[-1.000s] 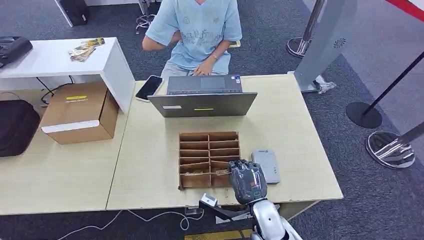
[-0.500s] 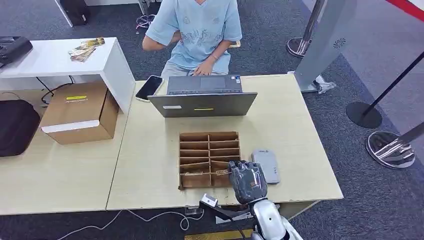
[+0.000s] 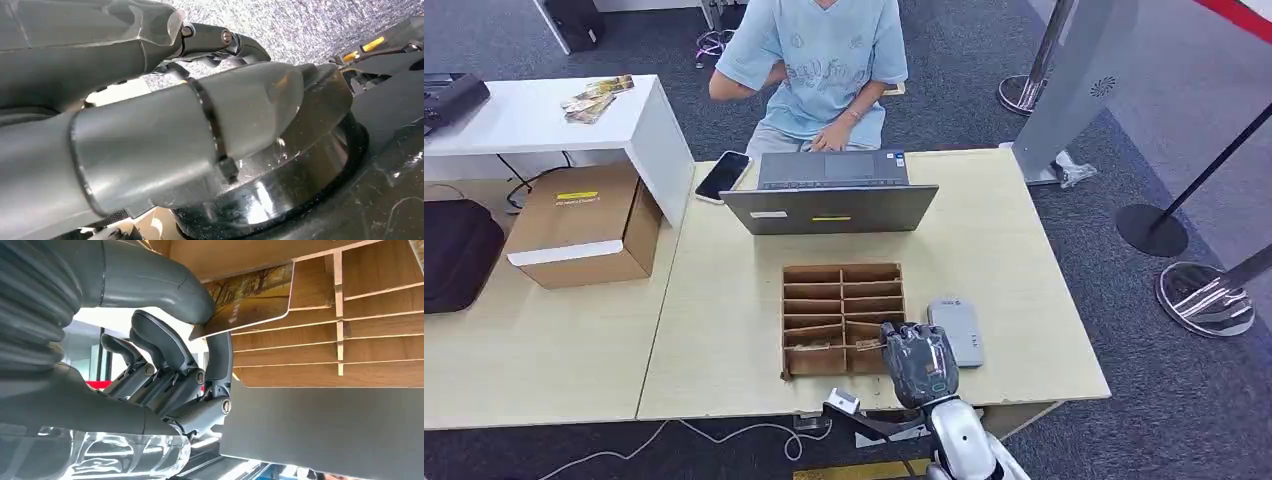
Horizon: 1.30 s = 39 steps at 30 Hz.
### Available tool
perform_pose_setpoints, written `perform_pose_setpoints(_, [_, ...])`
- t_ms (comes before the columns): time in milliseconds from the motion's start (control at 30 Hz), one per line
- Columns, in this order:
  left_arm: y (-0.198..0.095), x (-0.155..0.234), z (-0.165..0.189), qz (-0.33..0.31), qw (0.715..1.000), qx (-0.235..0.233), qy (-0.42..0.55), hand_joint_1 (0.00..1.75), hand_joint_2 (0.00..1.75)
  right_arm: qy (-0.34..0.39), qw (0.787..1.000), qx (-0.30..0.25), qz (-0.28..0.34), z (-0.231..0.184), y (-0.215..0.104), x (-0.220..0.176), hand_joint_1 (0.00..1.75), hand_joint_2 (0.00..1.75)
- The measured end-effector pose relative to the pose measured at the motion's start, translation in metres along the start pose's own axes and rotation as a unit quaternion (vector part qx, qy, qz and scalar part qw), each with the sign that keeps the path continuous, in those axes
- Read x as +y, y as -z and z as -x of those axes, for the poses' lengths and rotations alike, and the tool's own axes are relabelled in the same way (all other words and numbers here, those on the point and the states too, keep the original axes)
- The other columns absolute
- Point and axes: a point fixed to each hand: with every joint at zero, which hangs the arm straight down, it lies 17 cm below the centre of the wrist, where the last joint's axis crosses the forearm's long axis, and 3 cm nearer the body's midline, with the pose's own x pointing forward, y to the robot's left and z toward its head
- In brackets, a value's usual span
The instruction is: Pass the card to the sensor for recognition and then transmit it.
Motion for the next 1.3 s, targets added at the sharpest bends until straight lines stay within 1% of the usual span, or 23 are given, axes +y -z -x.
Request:
perform_pose_setpoints(833, [0.0, -0.001, 0.0, 0.001, 1.0, 0.001, -0.001, 0.0, 0.0, 0.004, 1.0, -0.005, -0.002, -0.004, 0.0, 0.0, 1.75, 1.75])
perform_pose_setpoints(967, [0.0, -0.001, 0.0, 0.001, 1.0, 0.001, -0.001, 0.0, 0.0, 0.011, 1.0, 0.0, 0.005, 0.0, 0.001, -0.008, 1.75, 1.75])
perform_pose_setpoints(1067, [0.0, -0.002, 0.0, 0.001, 1.0, 0.0, 0.0, 0.0, 0.0, 0.032, 0.999, 0.004, 0.012, 0.003, 0.001, -0.019, 1.75, 1.75])
perform_pose_setpoints(1300, [0.0, -0.002, -0.002, 0.002, 1.0, -0.005, 0.001, 0.0, 0.0, 0.121, 0.992, 0.004, 0.028, 0.007, 0.001, -0.047, 1.75, 1.75])
